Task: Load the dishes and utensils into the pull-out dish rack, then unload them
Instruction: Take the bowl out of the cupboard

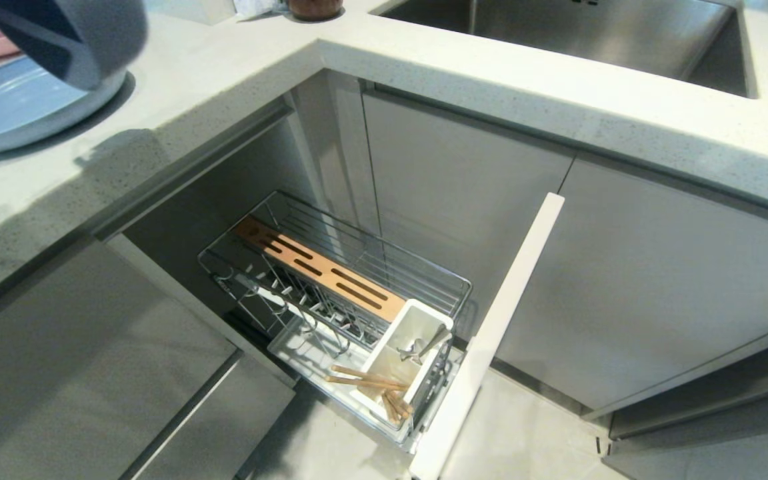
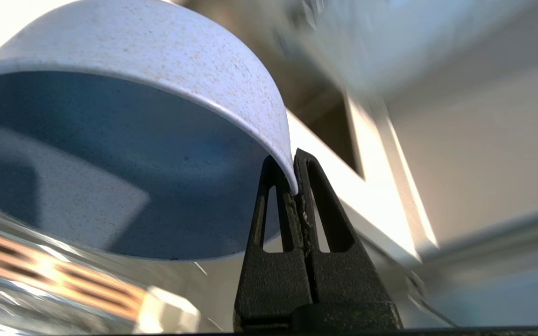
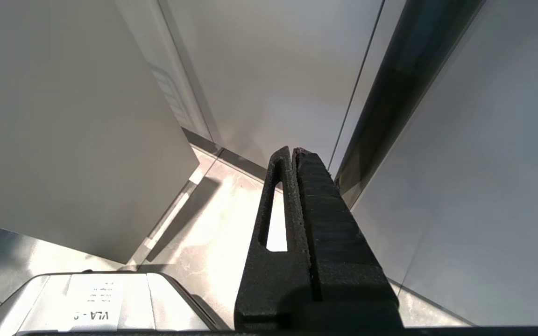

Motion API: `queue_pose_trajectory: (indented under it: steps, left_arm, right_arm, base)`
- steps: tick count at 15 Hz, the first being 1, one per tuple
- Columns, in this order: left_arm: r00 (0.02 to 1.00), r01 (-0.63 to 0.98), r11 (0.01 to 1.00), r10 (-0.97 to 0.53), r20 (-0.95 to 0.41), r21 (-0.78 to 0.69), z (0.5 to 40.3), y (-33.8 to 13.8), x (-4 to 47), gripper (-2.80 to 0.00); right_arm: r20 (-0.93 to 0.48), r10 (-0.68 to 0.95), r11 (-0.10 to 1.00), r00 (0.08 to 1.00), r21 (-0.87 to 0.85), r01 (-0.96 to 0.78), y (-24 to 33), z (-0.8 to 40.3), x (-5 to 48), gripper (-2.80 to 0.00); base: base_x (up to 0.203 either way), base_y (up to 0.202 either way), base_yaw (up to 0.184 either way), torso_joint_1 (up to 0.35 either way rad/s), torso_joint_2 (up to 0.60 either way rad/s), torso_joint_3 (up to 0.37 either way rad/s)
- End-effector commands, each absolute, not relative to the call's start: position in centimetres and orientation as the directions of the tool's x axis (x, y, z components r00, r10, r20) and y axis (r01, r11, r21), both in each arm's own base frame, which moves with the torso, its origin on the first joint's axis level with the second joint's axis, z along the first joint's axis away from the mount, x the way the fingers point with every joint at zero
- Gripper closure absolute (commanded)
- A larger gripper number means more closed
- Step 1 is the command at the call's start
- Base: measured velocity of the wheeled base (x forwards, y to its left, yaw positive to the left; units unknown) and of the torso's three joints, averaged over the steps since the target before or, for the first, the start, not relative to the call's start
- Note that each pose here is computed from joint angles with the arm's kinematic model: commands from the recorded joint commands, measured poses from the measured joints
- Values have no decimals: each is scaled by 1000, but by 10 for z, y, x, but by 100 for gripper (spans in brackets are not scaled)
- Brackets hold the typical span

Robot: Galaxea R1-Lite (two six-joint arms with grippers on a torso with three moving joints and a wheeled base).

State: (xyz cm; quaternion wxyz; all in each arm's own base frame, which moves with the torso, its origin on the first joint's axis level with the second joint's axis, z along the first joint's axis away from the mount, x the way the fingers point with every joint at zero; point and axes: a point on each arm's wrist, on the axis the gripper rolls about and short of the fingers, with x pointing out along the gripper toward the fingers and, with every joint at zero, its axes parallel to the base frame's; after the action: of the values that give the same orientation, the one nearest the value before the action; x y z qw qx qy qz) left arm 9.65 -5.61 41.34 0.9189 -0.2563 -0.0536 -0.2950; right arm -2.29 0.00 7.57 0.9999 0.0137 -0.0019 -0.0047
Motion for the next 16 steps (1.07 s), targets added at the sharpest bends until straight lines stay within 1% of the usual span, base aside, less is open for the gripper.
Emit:
queue_pose_trajectory:
  steps: [1, 3, 5, 6, 9, 12, 16]
  left_arm:
    - [867, 484, 787, -369, 335, -383, 424, -24, 71, 0]
    - [915, 346, 879, -240, 324, -327, 423, -10, 68, 0]
    - [937, 231, 933, -138, 320, -275, 422, 0, 60, 0]
    - [939, 203, 948, -118, 322, -244, 422, 2, 54, 0]
    - [961, 110, 967, -45, 272, -230, 427, 5, 50, 0]
    - [991, 21, 964, 15, 133, -265, 435, 8, 51, 0]
    - [993, -118, 946, 110, -42, -303, 437, 21, 83, 0]
  right_arm:
    - [6, -9, 1000, 1000, 28, 9, 0, 75, -23, 0]
    - [6, -9, 1000, 1000, 28, 9, 0, 75, -23, 0]
    - [6, -9, 1000, 1000, 28, 9, 0, 75, -23, 0]
    - [6, -9, 1000, 1000, 28, 9, 0, 75, -23, 0]
    - [6, -9, 1000, 1000, 28, 9, 0, 75, -23, 0]
    - [6, -9, 1000, 1000, 28, 9, 0, 75, -23, 0]
    - [6, -9, 1000, 1000, 28, 9, 0, 75, -23, 0]
  base:
    - [0, 0, 0, 0, 0, 0]
    - [0, 0, 0, 0, 0, 0]
    - [0, 0, 0, 0, 0, 0]
    - [0, 0, 0, 0, 0, 0]
    - [0, 0, 0, 0, 0, 0]
    - [0, 0, 0, 0, 0, 0]
    - [0, 0, 0, 0, 0, 0]
